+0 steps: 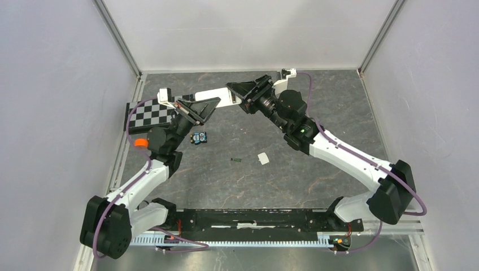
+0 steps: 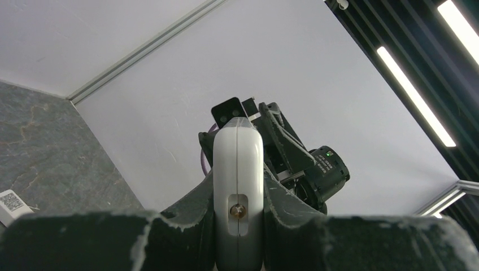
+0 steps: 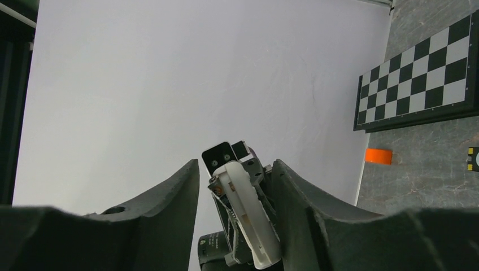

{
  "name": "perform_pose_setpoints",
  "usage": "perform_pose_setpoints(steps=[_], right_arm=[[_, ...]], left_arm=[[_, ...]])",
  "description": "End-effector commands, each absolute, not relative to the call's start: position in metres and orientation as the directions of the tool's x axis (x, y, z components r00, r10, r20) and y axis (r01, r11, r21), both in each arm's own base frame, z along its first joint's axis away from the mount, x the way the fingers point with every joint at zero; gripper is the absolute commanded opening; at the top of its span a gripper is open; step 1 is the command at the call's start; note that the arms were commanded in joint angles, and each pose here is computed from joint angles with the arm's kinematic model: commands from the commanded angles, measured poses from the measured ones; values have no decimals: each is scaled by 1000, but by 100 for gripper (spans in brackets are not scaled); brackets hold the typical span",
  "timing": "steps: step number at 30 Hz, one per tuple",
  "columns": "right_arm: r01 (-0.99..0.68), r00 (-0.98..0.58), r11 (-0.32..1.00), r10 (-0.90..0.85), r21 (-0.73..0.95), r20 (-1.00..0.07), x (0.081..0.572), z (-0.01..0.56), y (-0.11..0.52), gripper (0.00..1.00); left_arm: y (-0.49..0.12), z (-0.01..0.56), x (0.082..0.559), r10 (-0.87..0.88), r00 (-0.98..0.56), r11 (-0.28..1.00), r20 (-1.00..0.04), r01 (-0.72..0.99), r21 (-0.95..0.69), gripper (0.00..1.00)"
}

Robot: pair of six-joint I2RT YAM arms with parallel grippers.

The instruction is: Load the batteries into the remote control

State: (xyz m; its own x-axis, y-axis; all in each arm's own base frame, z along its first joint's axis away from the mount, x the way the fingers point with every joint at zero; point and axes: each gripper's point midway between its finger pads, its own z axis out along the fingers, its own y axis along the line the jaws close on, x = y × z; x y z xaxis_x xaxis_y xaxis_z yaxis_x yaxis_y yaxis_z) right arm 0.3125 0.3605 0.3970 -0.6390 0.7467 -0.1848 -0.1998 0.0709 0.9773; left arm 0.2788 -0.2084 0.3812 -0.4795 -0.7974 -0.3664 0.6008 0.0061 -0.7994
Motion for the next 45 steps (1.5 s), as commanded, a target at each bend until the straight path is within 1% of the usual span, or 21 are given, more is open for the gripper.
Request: perform_pose_setpoints(steps=[1,5,12,15,16,17,18,19,20,21,22,23,25,27,32,33,35,39,41,43,45], right_arm=[[-248,-650,1,741,969,-167,309,424,361,51],[-246,-663,-5,731,969,-164,307,421,363,38],[-247,-677,-13,718,969,-163,305,414,365,21],[-269,-670,1,718,963,-188,305,412,365,17],[-281,-664,9,720,960,-201,305,411,365,18],[-295,-676,15,704,955,-220,302,410,366,24],[-309,-671,32,701,951,-242,303,408,365,36],[-324,-663,49,701,945,-264,303,407,364,55],[-337,-652,62,704,939,-281,305,406,361,70],[-350,-640,75,709,934,-297,306,405,357,77],[-364,-624,82,718,928,-308,306,406,352,82],[-381,-610,82,726,921,-317,306,406,347,83],[-401,-588,87,739,912,-330,308,407,337,82],[-417,-576,101,739,903,-348,309,406,332,77],[-455,-573,112,723,883,-387,309,407,332,59],[-457,-579,112,716,883,-390,310,406,334,58],[-466,-584,113,706,878,-400,311,406,337,57],[-497,-581,118,690,860,-430,310,411,342,65],[-506,-579,120,687,854,-439,311,412,343,67],[-513,-581,122,680,850,-448,311,412,345,66],[-508,-591,126,668,852,-451,312,409,348,61]], left_arm=[[-208,409,269,-800,-420,18,-430,698,-715,2],[-207,412,269,-805,-417,14,-422,698,-716,2],[-205,413,270,-813,-418,0,-404,694,-720,2],[-204,416,270,-817,-430,-18,-384,685,-729,2],[-204,416,271,-817,-436,-21,-377,677,-736,2],[-204,416,272,-817,-441,-24,-371,669,-743,2],[-204,416,273,-817,-446,-24,-365,660,-751,2],[-204,415,274,-817,-450,-24,-360,650,-759,2],[-204,415,275,-819,-451,-21,-356,643,-766,2],[-203,413,276,-820,-455,-21,-347,631,-776,2],[-202,413,276,-824,-454,-24,-340,626,-779,2],[-202,412,276,-826,-455,-28,-332,622,-783,2],[-201,411,277,-828,-461,-35,-321,612,-790,2],[-201,411,277,-828,-466,-43,-313,608,-793,2],[-201,411,278,-829,-467,-48,-308,608,-792,2],[-201,411,278,-829,-466,-49,-309,610,-791,2],[-202,411,277,-828,-468,-50,-310,612,-790,2],[-201,407,279,-829,-468,-46,-307,604,-795,2],[-201,407,279,-829,-467,-47,-306,604,-796,2],[-201,406,279,-830,-466,-46,-306,604,-796,2],[-201,406,278,-830,-467,-46,-306,604,-796,2]])
